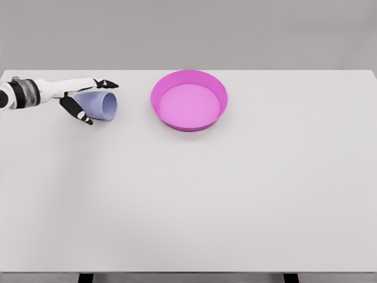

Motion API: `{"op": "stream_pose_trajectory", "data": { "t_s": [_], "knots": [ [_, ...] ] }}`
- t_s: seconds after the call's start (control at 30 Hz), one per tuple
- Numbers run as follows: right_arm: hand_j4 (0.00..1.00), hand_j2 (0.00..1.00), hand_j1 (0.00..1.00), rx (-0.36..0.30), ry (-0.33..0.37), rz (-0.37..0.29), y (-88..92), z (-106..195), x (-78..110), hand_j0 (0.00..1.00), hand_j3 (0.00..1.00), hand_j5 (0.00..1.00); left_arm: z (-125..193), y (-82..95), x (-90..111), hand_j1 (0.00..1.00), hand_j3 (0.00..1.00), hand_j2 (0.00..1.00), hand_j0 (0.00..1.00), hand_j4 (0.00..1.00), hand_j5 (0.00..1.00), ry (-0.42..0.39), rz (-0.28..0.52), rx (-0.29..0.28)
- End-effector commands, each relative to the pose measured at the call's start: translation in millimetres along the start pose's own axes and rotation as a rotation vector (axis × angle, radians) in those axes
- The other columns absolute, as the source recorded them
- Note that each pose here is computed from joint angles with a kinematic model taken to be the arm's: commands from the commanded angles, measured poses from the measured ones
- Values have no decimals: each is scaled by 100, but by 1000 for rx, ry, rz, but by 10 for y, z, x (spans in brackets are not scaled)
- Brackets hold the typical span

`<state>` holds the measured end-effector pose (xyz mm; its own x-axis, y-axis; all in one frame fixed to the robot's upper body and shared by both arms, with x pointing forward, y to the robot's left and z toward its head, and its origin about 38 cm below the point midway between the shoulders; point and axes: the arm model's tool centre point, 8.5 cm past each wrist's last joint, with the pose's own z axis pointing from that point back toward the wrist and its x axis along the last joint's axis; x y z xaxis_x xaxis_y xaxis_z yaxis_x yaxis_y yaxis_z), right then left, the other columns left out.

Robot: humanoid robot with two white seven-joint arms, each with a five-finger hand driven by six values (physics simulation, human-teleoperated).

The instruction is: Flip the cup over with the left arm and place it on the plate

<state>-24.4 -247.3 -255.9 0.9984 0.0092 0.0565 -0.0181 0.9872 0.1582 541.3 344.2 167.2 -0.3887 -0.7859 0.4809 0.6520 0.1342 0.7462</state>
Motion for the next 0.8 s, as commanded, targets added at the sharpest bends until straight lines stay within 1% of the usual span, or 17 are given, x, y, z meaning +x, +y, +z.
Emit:
{"op": "stream_pose_trajectory", "data": {
  "t_s": [0.0, 0.13, 0.2, 0.27, 0.3, 0.33, 0.37, 0.43, 0.47, 0.57, 0.63, 0.67, 0.77],
  "knots": [
    [100, 100, 100, 1, 0, 0, 0, 0, 0, 100, 100, 100, -30, 3, 25, 100, 100, 100, 100, 100, 100, -6, 3, 3],
    [100, 100, 100, 1, 0, 0, 0, 0, 0, 100, 100, 100, -66, -32, 37, 100, 100, 100, 100, 100, 100, -4, -6, -11],
    [100, 100, 100, 1, 0, 0, 0, 0, 0, 100, 100, 100, -45, -69, -22, 97, 97, 97, 97, 97, 97, 14, 1, -17],
    [100, 100, 100, 1, 0, 0, 0, 0, 0, 100, 100, 100, -26, -71, -49, 84, 84, 84, 84, 84, 84, 22, 5, -15],
    [100, 100, 100, 1, 0, 0, 0, 0, 0, 100, 100, 100, -26, -72, -49, 75, 75, 75, 75, 75, 75, 23, 4, -16],
    [100, 100, 100, 1, 0, 0, 0, 0, 0, 100, 100, 100, -26, -71, -49, 69, 69, 69, 69, 69, 69, 22, 5, -15],
    [100, 100, 100, 1, 0, 0, 0, 0, 0, 100, 100, 100, -18, -65, -53, 66, 66, 66, 66, 66, 66, 22, 7, -12],
    [100, 100, 100, 1, 0, 0, 0, 0, 0, 100, 100, 100, -9, -58, -57, 63, 63, 63, 63, 63, 63, 21, 11, -7],
    [100, 100, 100, 1, 0, 0, 0, 0, 0, 100, 100, 100, -7, -35, -47, 62, 62, 62, 62, 62, 62, 17, 15, 4],
    [100, 100, 100, 1, 0, 0, 0, 0, 0, 100, 100, 100, -12, 60, 19, 57, 57, 57, 57, 57, 57, -18, 37, 53],
    [100, 100, 100, 1, 0, 0, 0, 0, 0, 100, 100, 100, -83, 77, 100, 55, 55, 55, 55, 55, 55, -60, 75, 85],
    [100, 100, 100, -1, 0, 0, -1, 0, 0, 100, 100, 100, -156, 75, 175, 54, 54, 54, 54, 54, 54, -94, 102, 99],
    [100, 100, 100, 1, 0, 0, 0, 0, 0, 100, 100, 100, -230, 109, 322, 52, 52, 52, 52, 52, 52, -160, 130, 124]
  ]
}}
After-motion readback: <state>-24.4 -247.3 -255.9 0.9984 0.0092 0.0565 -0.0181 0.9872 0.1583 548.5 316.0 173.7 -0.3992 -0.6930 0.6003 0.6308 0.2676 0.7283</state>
